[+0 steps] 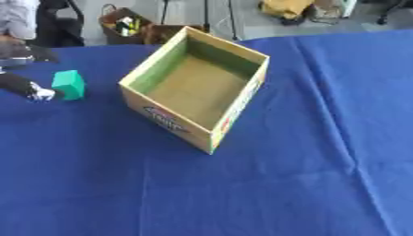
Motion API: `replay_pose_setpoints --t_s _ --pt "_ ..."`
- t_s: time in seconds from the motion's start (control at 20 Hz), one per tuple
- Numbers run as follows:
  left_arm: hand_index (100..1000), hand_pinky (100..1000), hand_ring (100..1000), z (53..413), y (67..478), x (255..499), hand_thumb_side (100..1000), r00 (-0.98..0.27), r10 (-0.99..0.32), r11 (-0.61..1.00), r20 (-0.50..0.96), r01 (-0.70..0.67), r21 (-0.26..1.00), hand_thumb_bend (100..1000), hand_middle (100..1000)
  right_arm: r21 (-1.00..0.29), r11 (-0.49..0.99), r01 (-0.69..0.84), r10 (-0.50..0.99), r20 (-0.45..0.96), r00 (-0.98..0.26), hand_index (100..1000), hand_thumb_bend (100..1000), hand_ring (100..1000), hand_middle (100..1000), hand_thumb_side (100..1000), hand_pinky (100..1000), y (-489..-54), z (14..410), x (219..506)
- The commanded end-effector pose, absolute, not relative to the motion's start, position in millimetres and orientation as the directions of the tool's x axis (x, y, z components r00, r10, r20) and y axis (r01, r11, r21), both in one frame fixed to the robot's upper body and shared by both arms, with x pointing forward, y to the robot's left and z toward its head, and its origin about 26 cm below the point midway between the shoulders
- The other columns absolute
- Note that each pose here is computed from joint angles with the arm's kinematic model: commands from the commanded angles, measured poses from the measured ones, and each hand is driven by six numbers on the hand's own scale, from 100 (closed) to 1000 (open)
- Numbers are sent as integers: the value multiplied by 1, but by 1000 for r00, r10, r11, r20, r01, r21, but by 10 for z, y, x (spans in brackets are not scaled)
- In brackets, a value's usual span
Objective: Pick up objects on the table and place them in the box.
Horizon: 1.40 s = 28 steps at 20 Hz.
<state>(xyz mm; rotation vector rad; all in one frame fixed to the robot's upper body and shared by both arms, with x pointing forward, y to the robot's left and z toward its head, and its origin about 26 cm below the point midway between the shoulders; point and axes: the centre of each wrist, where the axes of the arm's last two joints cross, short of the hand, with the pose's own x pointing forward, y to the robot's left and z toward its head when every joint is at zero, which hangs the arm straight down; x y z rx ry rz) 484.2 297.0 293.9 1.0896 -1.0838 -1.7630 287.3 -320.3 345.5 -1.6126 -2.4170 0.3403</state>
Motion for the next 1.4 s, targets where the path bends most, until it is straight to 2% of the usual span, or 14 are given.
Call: replay_pose_setpoints --t_s 0.05,0.15,0.65,0.7,0.8,0.85,0.9,0.95,1.0,1.2,1.4 --pt "1000 931 900 3142 3010 4826 766 -284 -914 -331 -289 109 937 543 1000 -287 383 878 920 28 -392 814 100 871 792 1000 794 -3173 3548 2827" --pt "1000 937 907 3137 3020 4837 754 -270 -918 -328 -291 100 940 482 1000 -288 386 876 918 27 -396 810 100 869 790 1000 793 -3165 3552 2828" --pt "1000 953 921 3155 3086 4863 757 -261 -930 -302 -259 140 943 514 1000 -274 396 877 915 35 -402 790 100 857 777 1000 788 -3145 3562 2832" --pt "1000 966 931 3135 3096 4872 762 -266 -932 -293 -245 157 943 553 1000 -270 395 878 915 36 -401 781 100 855 774 1000 787 -3146 3564 2831" --pt "1000 967 945 3125 3107 4882 766 -279 -936 -273 -216 185 944 693 1000 -264 394 880 917 42 -397 773 100 851 770 1000 785 -3150 3560 2831" --pt "1000 964 954 3143 3114 4878 783 -280 -937 -267 -207 192 944 843 1000 -265 394 880 917 45 -397 771 100 851 769 1000 785 -3151 3554 2832" --pt "1000 964 955 3169 3116 4870 790 -279 -938 -264 -205 194 945 866 1000 -266 394 879 917 47 -397 771 100 850 769 1000 785 -3150 3547 2834" --pt "1000 959 954 3188 3114 4863 828 -276 -939 -263 -205 193 945 830 1000 -267 395 879 916 48 -397 768 100 849 767 975 785 -3148 3543 2835" --pt "1000 959 954 3211 3112 4856 807 -270 -940 -263 -208 187 946 926 1000 -268 396 878 916 49 -398 764 100 847 766 1000 784 -3146 3539 2837" --pt "1000 951 948 3259 3126 4847 781 -244 -947 -257 -210 180 949 843 1000 -266 398 878 915 47 -401 739 100 841 759 1000 783 -3135 3539 2840" --pt "1000 947 941 3241 3166 4859 772 -230 -955 -236 -188 202 951 810 998 -260 410 874 910 44 -413 734 100 839 756 1000 785 -3122 3545 2843"
